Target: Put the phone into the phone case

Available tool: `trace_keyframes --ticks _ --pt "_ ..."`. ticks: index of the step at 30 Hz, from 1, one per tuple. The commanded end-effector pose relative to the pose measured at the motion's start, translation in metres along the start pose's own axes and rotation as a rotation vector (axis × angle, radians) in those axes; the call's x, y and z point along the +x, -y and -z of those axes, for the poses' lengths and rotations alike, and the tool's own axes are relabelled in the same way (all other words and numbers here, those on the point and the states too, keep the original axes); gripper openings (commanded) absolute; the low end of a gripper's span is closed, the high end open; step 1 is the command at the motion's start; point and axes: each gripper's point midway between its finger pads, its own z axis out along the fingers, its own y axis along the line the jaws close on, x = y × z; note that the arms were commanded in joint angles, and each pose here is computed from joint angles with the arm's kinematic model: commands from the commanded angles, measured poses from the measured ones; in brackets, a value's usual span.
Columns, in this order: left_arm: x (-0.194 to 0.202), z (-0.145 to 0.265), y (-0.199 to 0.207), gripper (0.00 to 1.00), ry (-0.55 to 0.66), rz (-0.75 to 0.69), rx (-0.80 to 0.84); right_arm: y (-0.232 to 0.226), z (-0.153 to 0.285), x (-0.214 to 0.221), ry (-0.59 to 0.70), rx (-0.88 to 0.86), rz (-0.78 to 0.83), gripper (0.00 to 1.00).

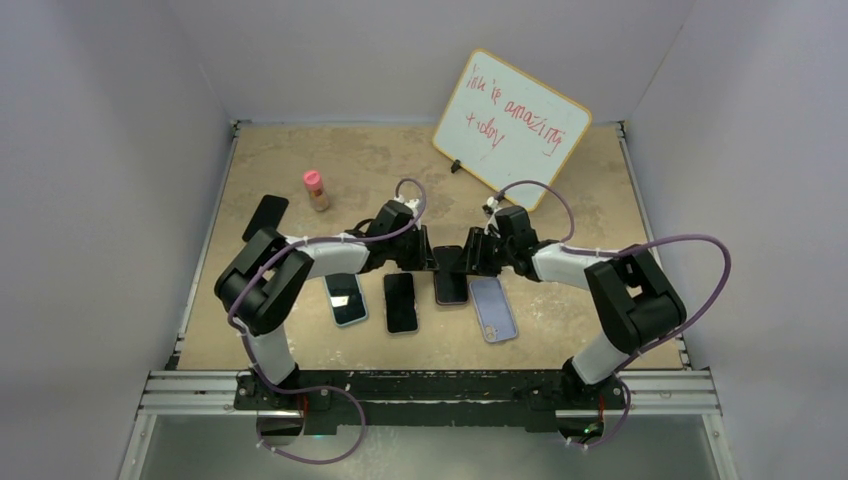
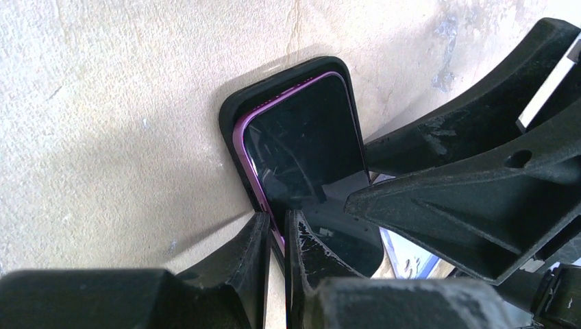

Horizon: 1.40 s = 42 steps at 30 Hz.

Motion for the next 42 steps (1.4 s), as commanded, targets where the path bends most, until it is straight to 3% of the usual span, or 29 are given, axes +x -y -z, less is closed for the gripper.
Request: trace_keyframes --ticks 1,6,19,23,30,36,42 --pt "-0.008 -0.012 0.013 0.07 0.023 -0.064 0.079 -0.031 0.0 -0.011 0.015 -0.173 -0.014 0.48" --pt "-0.001 -0.009 0.023 0.08 0.014 -0.09 0.169 -0.055 0.012 -0.024 0.058 -0.342 -0.029 0.47" --pt "0.004 0.013 0.003 0.19 0.029 -0.07 0.145 -0.085 0.035 -0.038 0.135 -0.581 -0.088 0.45" --pt "0.009 0.013 -0.001 0.19 0.023 -0.065 0.141 -0.078 0.025 -0.035 0.111 -0.56 -0.118 0.45" --pt "0.009 0.01 0.001 0.18 0.024 -0.063 0.15 -0.042 0.004 -0.027 0.074 -0.353 -0.116 0.45" --pt "0.01 0.009 0.002 0.18 0.017 -0.06 0.166 -0.036 0.0 -0.022 0.046 -0.321 -0.112 0.31" --pt "0.005 0.021 0.018 0.22 0.031 -0.06 0.231 -0.038 0.003 -0.021 0.034 -0.331 -0.122 0.01"
